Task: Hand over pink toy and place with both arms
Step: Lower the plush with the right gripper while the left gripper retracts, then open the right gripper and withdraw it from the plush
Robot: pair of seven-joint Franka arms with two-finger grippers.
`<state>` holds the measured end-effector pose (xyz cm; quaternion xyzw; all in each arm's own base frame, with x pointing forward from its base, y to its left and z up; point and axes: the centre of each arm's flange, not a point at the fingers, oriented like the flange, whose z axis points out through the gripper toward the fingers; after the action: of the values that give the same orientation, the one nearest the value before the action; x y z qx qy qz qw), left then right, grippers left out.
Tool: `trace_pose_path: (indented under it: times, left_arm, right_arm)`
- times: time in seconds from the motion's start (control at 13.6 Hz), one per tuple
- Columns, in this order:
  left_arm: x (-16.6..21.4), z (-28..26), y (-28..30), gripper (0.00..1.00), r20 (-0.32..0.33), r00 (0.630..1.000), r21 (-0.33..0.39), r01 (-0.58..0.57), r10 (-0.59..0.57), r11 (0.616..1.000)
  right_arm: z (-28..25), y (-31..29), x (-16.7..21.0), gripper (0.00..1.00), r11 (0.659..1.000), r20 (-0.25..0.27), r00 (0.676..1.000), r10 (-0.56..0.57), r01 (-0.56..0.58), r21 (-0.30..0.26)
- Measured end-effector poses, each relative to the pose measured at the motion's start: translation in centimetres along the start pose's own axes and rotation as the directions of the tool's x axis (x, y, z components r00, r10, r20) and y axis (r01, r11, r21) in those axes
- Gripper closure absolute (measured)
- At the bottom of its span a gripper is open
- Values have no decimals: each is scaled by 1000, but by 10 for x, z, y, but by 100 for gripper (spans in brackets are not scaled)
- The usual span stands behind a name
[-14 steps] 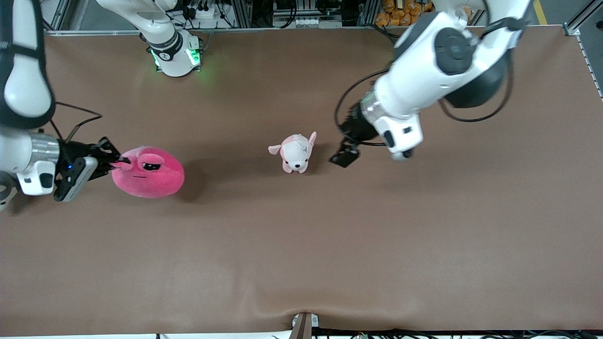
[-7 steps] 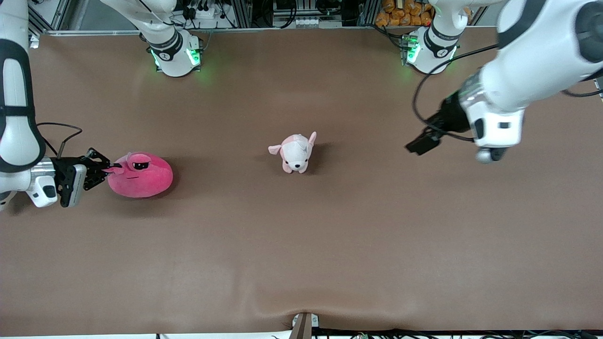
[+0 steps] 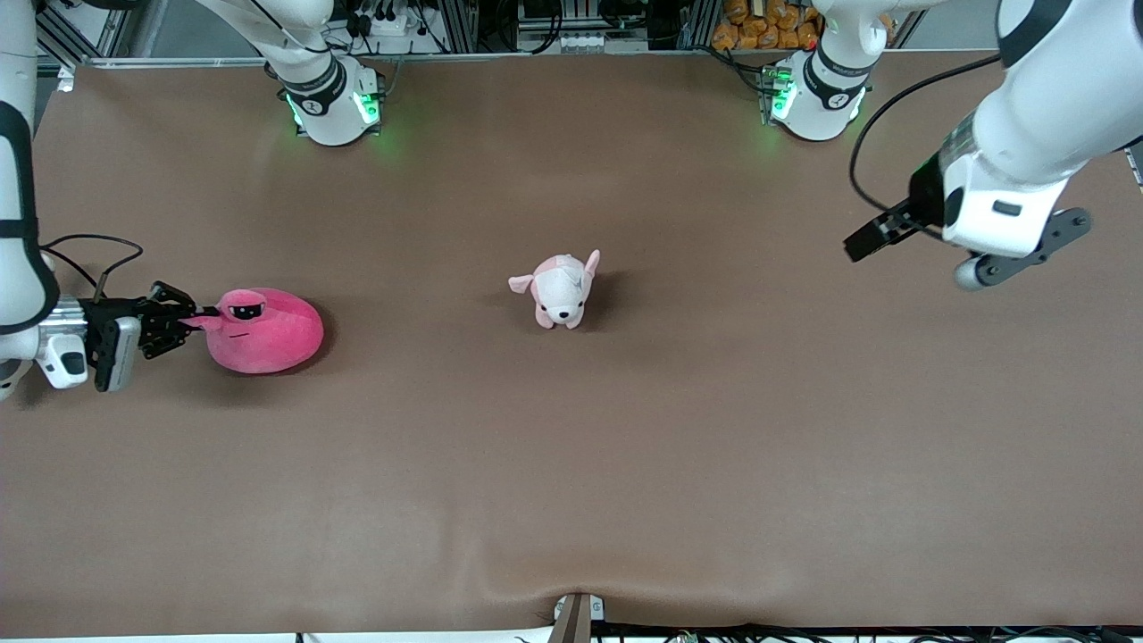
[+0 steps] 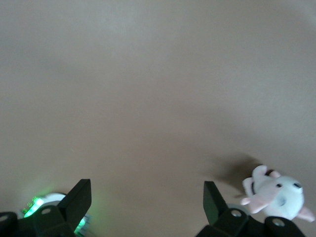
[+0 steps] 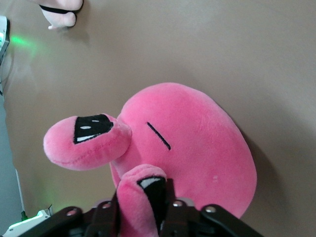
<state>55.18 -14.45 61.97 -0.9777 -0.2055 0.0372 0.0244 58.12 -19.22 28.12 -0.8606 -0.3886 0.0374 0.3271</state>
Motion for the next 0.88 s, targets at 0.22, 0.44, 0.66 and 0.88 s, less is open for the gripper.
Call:
trace_pose_path:
  times: [0.22, 0.44, 0.66, 0.88]
  left_arm:
    - [15, -11, -44, 0, 6, 989, 17, -150, 150, 988]
    - [25, -17, -80, 0, 12, 971, 24, -238, 237, 971]
    - [20, -17, -91, 0, 15, 970, 27, -244, 243, 969]
    - [21, -19, -92, 0, -3, 971, 22, -241, 241, 970]
  right_arm:
    - [-32, 3, 6, 28, 998, -21, 1000, -13, 12, -64]
    - [-79, -8, 31, 0, 988, -37, 998, -46, 40, -152]
    - [-102, -19, 49, 0, 981, -57, 998, 6, -17, -193]
    - [-117, -46, 76, 0, 969, -55, 996, 72, -83, -231]
